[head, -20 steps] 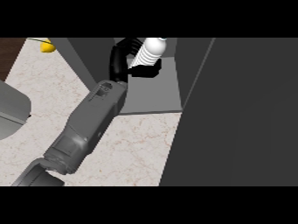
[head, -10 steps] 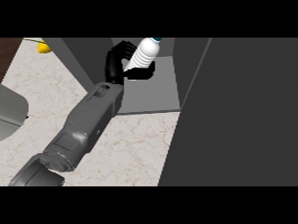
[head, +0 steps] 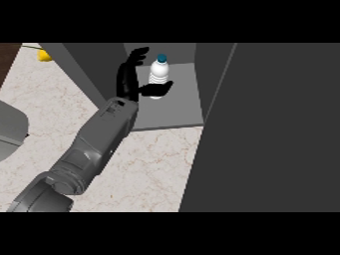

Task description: Pick up the bottled water, place it into the cabinet and close the cabinet

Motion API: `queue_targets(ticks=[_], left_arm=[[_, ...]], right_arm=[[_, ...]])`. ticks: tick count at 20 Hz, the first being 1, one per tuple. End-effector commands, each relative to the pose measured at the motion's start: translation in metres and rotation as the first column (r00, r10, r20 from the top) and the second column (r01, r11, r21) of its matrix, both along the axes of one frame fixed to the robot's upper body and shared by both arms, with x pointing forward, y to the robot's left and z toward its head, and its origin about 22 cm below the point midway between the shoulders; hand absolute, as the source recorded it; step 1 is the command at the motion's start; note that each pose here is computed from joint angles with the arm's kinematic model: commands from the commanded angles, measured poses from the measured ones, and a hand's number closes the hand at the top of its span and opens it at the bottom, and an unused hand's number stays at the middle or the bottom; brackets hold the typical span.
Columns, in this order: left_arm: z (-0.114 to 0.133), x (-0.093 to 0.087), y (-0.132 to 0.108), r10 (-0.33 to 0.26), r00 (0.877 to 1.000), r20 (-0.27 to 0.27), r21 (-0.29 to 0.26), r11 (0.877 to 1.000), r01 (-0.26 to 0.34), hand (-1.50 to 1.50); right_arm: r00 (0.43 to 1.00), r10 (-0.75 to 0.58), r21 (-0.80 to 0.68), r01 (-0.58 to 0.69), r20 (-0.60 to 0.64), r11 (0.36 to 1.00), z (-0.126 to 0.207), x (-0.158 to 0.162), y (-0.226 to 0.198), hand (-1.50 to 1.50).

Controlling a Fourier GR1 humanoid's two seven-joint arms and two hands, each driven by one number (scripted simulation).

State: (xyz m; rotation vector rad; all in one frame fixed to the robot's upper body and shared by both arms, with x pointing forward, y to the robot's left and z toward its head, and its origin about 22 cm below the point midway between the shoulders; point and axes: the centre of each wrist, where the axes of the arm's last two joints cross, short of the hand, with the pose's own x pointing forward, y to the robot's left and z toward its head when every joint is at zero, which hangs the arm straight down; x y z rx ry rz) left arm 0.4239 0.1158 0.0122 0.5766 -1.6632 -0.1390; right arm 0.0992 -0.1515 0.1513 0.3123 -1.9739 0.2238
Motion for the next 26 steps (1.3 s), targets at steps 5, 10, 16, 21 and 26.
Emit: queue_targets(ticks=[5,10,16,21,26], left_arm=[[-0.001,0.000,0.001,0.080,0.997,0.012,0.097,0.992,-0.081,-1.50],[-0.015,-0.008,-0.001,0.049,0.999,0.011,0.054,0.997,-0.050,-1.50],[-0.001,-0.003,-0.008,-0.086,0.992,0.092,-0.036,0.995,0.090,-1.50],[0.011,0.001,-0.009,-0.215,0.948,0.234,-0.233,0.934,0.270,1.50],[0.008,0.000,-0.008,-0.283,0.918,0.278,-0.305,0.880,0.363,1.50]], right_arm=[[0.999,0.040,-0.002,-0.040,0.034,0.999,0.011,-0.012,-0.004,-1.50],[0.999,0.053,0.003,-0.053,0.011,0.999,0.010,-0.015,-0.004,-1.50],[0.999,0.044,0.026,-0.045,0.013,0.999,0.010,-0.014,-0.005,-1.50],[0.999,0.039,0.010,-0.039,0.003,0.999,0.008,-0.011,-0.004,-1.50],[1.000,0.010,0.018,-0.010,0.016,1.000,0.017,-0.011,-0.007,-1.50]])
